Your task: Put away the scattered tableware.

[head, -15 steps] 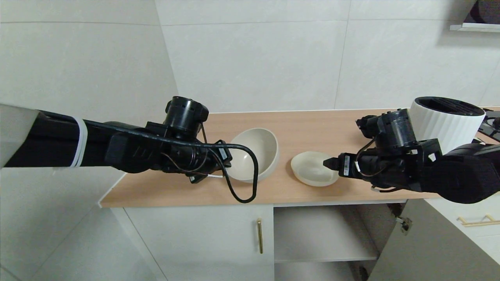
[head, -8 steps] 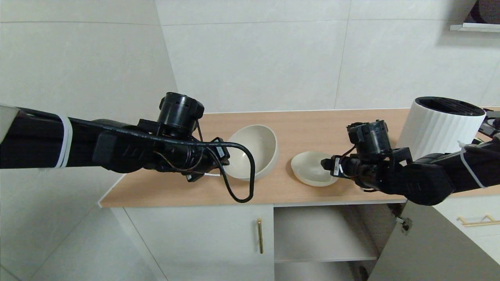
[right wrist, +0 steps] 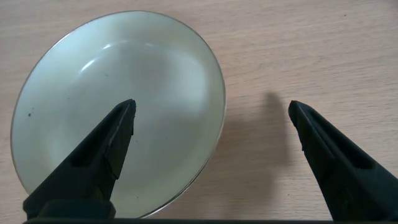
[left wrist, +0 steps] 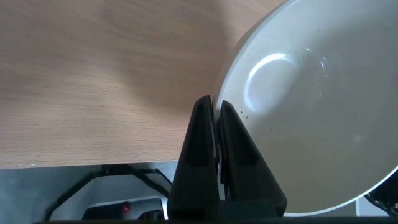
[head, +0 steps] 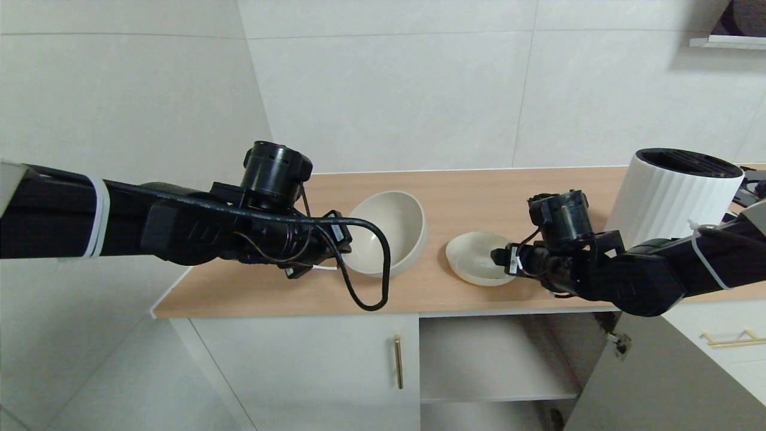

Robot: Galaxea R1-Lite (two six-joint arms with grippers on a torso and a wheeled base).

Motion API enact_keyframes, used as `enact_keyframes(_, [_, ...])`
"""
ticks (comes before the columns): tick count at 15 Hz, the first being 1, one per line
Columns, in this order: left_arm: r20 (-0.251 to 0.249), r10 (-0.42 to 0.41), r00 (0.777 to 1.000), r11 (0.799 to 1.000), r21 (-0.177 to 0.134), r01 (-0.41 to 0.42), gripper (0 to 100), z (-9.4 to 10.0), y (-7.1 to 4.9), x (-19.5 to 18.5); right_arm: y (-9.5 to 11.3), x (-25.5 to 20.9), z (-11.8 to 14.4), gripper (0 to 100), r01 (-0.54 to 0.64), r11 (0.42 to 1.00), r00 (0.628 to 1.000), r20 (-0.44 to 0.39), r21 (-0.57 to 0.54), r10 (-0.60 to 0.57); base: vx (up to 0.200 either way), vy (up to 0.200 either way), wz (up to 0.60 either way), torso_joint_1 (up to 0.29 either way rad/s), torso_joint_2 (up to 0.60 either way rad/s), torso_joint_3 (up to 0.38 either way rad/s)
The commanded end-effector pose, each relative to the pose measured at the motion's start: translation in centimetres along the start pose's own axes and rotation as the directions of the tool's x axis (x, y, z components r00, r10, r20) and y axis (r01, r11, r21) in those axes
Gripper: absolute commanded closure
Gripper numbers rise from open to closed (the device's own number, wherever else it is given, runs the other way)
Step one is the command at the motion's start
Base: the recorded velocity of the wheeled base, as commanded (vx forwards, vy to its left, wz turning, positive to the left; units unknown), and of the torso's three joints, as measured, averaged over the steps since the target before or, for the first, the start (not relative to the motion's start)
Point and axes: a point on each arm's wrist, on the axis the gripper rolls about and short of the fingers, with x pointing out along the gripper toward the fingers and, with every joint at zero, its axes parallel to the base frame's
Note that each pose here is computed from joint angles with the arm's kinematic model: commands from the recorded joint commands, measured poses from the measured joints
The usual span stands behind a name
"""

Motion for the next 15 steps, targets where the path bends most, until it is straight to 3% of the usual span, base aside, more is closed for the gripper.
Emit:
enact_keyframes(1, [0.002, -0.002, 1.000, 1.000, 0.000, 0.002, 100, 0.0, 0.0, -0.1, 0.0, 0.1, -0.1, 0, 0.000, 1.000, 1.000, -0.003, -0.002, 0.000, 0.000, 0.000, 0.00, 0.000, 0.00, 0.000])
enact_keyframes(3, [0.002, -0.002, 1.000, 1.000, 0.000, 0.002, 100, 0.0, 0.0, -0.1, 0.0, 0.1, -0.2, 0, 0.002, 1.000, 1.000, -0.006, -0.003, -0.002, 0.000, 0.000, 0.00, 0.000, 0.00, 0.000])
enact_keyframes(4, [0.002, -0.002, 1.000, 1.000, 0.000, 0.002, 100, 0.0, 0.0, -0.1, 0.0, 0.1, -0.2, 100, 0.002, 1.000, 1.000, -0.007, -0.004, -0.002, 0.000, 0.000, 0.00, 0.000, 0.00, 0.000])
enact_keyframes(15, [-0.002, 0.000, 1.000, 1.000, 0.009, 0.000, 100, -0.3, -0.1, -0.4, -0.2, -1.2, 0.7, 100, -0.017, 1.000, 1.000, 0.010, 0.007, 0.016, 0.000, 0.000, 0.00, 0.000, 0.00, 0.000])
